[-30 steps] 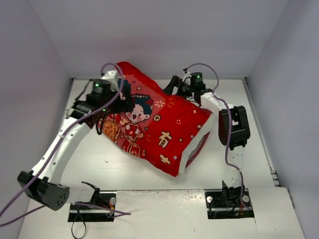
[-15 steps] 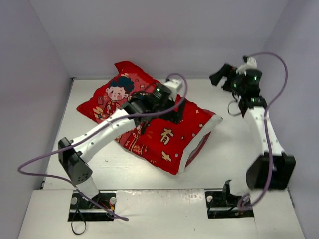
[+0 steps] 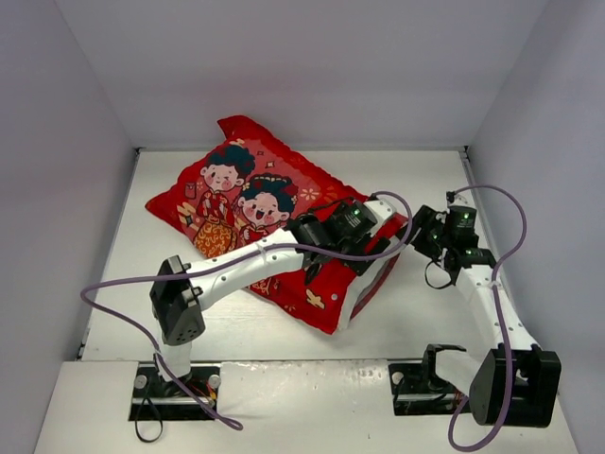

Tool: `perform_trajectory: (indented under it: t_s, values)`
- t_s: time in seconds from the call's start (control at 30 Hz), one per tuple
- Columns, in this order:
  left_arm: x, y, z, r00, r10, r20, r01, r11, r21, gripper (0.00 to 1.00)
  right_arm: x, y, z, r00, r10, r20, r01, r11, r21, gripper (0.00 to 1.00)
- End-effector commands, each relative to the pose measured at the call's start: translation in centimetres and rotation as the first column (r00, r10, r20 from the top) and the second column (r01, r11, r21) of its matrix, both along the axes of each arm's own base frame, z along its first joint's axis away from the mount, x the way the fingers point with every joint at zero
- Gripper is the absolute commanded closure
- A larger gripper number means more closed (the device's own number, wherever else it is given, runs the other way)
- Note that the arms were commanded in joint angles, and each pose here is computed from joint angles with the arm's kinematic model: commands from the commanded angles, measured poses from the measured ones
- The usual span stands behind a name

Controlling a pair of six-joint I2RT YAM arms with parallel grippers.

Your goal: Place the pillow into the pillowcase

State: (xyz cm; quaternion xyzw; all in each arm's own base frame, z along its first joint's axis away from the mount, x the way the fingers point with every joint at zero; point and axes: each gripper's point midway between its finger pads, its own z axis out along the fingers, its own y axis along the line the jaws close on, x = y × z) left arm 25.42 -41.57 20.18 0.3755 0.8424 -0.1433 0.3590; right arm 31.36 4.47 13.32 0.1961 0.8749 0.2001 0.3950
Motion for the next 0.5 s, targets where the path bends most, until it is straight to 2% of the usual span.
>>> perform_trajectory:
  t_s: [0.0,0.23,0.33,0.37,0.43,0.47]
  values:
    - [1.1,0.0,3.2,0.992,0.009,0.127,-0.006,1.0,-0.018,0.17,0.3,0.6,1.1,0.998,0.018,0.052,-0.019,0.999,0.029,0.45]
    - [1.8,0.2,0.8,0.992,0.031,0.126,-0.038,0.998,0.053,0.17,1.3,1.7,0.3,0.997,0.07,0.015,-0.071,0.996,0.05,0.49]
    - [1.3,-0.1,0.2,0.993,0.013,0.115,-0.021,0.998,0.063,0.17,2.2,2.2,0.7,0.996,0.074,0.042,-0.077,0.995,0.064,0.51]
    - [1.1,-0.1,0.0,0.994,0.006,0.11,-0.013,0.998,0.066,0.17,2.6,2.5,0.7,0.995,0.083,0.048,-0.086,0.994,0.073,0.53]
    - [1.3,0.1,-0.3,0.993,0.013,0.116,-0.023,0.996,0.081,0.17,2.8,4.1,0.3,0.992,0.121,0.036,-0.124,0.988,0.095,0.67]
    - [1.7,0.4,-0.6,0.991,0.027,0.13,-0.04,0.994,0.099,0.21,3.3,4.8,0.9,0.989,0.138,0.057,-0.143,0.985,0.097,0.73]
